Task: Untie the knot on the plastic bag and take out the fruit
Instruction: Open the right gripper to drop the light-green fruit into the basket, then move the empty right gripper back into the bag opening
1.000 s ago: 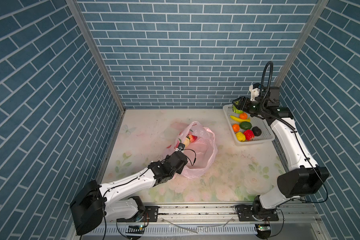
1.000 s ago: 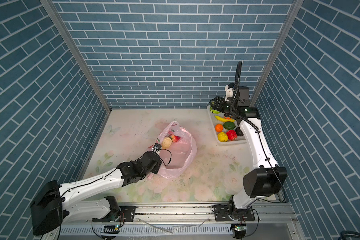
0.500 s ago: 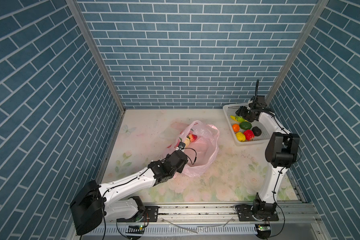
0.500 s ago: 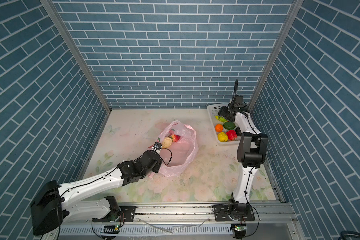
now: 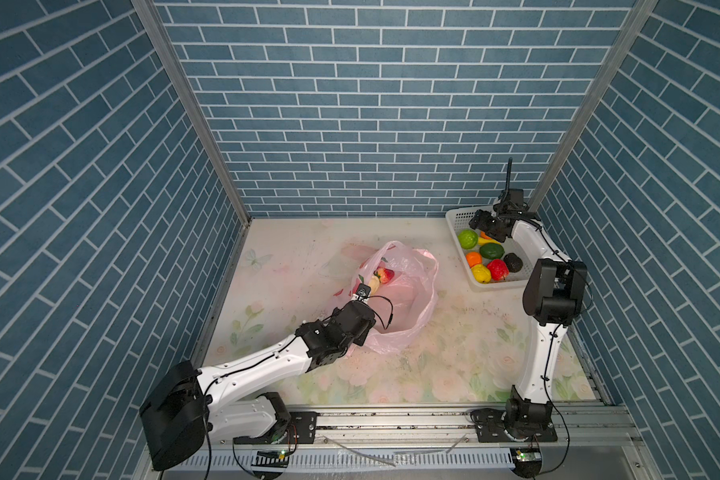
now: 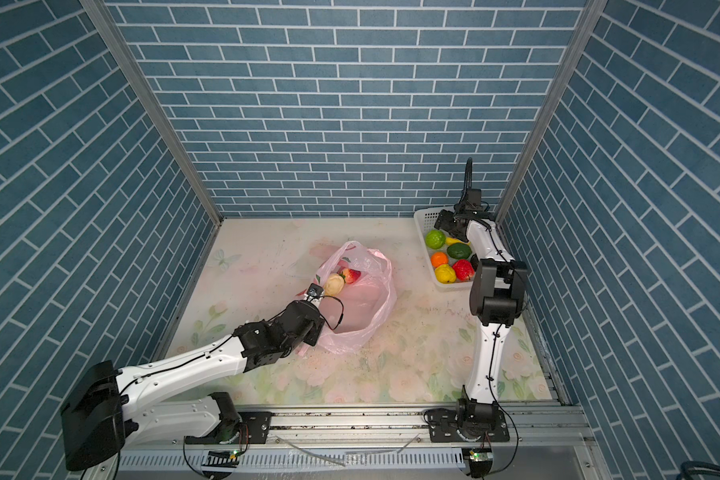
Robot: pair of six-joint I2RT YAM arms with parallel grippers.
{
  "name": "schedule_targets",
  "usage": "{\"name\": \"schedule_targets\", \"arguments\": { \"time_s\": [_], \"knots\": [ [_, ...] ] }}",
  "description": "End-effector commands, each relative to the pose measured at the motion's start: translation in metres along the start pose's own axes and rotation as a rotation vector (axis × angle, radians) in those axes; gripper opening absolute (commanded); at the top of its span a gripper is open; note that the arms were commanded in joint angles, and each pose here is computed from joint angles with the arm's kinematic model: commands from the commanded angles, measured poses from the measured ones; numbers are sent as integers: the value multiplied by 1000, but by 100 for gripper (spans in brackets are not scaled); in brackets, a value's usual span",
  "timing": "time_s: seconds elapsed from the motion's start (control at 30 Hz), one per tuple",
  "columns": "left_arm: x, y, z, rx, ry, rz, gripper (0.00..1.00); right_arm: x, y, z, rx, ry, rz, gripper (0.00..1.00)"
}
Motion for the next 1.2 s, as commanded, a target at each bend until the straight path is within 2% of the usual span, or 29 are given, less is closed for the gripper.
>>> {"name": "schedule_targets", "arguments": {
  "time_s": [0.0,0.37,0.53,0.9,1.17],
  "knots": [
    [2,6,-5,-24,2,-7,0,5,4,-6,-13,-4,-25,85],
    [4,6,-8,-27,3,-7,0,26,4,-48,-41,44,-70,85],
    [7,3,-12,-26,5,-16,0,50,-15,-97,-41,101,-124,86],
    [6,-1,-8,-20,-1,-9,0,121,-82,-227,-19,341,-258,87],
    [7,-2,-9,-22,-1,-11,0,186,-120,-286,18,549,-391,88]
  ]
}}
Point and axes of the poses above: each gripper's point midway between its finger pads, its own z axis out along the fingers, its own x axis along the line the jaws close on, y = z × x, the point moved 7 cm from there along -z, back along the fingers, and after that the axes turned 3 degrees about -z, right-handed, at the moved point
